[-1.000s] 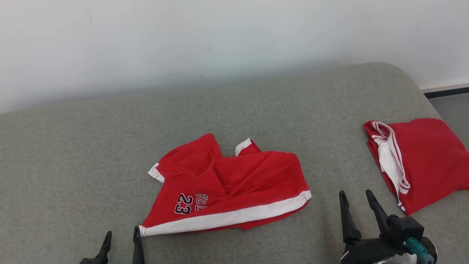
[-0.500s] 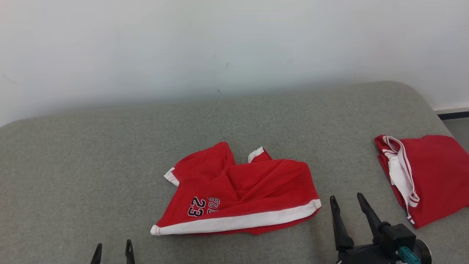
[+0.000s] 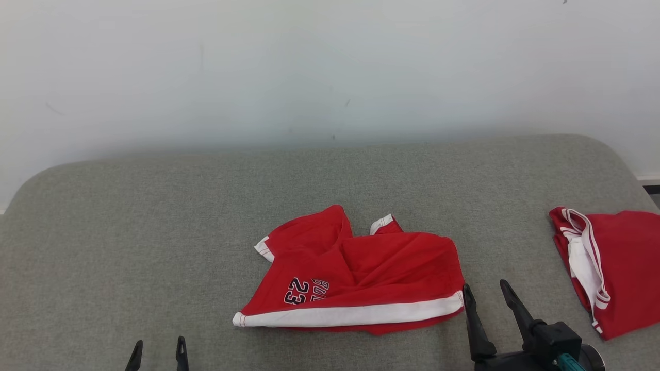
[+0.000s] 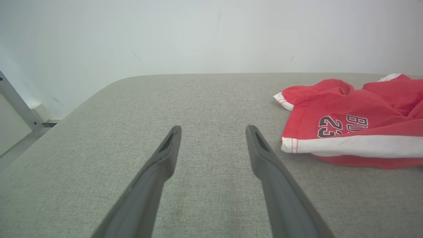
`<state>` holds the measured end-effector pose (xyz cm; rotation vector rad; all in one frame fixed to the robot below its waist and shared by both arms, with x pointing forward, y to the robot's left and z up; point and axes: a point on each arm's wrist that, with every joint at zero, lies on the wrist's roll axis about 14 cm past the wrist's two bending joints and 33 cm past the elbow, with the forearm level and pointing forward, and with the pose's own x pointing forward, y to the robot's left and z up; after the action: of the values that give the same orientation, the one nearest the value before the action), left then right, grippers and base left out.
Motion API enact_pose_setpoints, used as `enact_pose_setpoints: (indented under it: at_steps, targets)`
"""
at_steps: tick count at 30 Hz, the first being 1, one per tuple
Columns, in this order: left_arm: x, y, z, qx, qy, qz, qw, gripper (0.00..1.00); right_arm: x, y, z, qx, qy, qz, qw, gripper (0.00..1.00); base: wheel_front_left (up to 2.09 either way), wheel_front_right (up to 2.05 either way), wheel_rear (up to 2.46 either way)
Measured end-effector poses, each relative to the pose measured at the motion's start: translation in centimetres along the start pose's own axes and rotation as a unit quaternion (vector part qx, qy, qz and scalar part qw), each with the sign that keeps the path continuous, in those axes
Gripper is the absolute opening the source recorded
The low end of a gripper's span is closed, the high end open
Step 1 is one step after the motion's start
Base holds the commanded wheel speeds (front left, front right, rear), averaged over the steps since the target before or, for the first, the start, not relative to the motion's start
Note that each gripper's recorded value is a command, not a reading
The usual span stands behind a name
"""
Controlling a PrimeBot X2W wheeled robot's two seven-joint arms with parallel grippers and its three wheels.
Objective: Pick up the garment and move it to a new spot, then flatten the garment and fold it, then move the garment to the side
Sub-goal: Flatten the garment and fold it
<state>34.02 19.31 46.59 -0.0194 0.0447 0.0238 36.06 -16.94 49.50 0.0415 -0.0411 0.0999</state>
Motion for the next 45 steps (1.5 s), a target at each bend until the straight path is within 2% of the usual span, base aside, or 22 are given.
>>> enact_pose_setpoints:
  at_steps: [15, 25, 34, 45]
  targets:
    - [0.0, -1.2, -0.1, -0.003, 0.002, -0.020, 1.000, 1.00, -0.2, -0.5, -0.6, 0.002, 0.009, -0.009, 1.000, 1.00, 0.00, 0.00, 0.00]
    - [1.1, -4.4, -1.5, -0.059, 0.027, -0.072, 0.995, 1.00, -0.1, -0.9, -2.8, 0.002, 0.043, -0.013, 0.999, 1.00, 0.00, 0.00, 0.00]
    - [3.4, -6.2, -3.1, -0.123, 0.057, -0.090, 0.987, 1.00, 0.8, -2.1, -4.2, -0.005, 0.066, -0.022, 0.998, 1.00, 0.00, 0.00, 0.00]
    - [4.8, -7.5, -4.9, -0.152, 0.087, -0.099, 0.980, 1.00, 0.5, -3.7, -5.1, -0.006, 0.080, -0.045, 0.996, 1.00, 0.00, 0.00, 0.00]
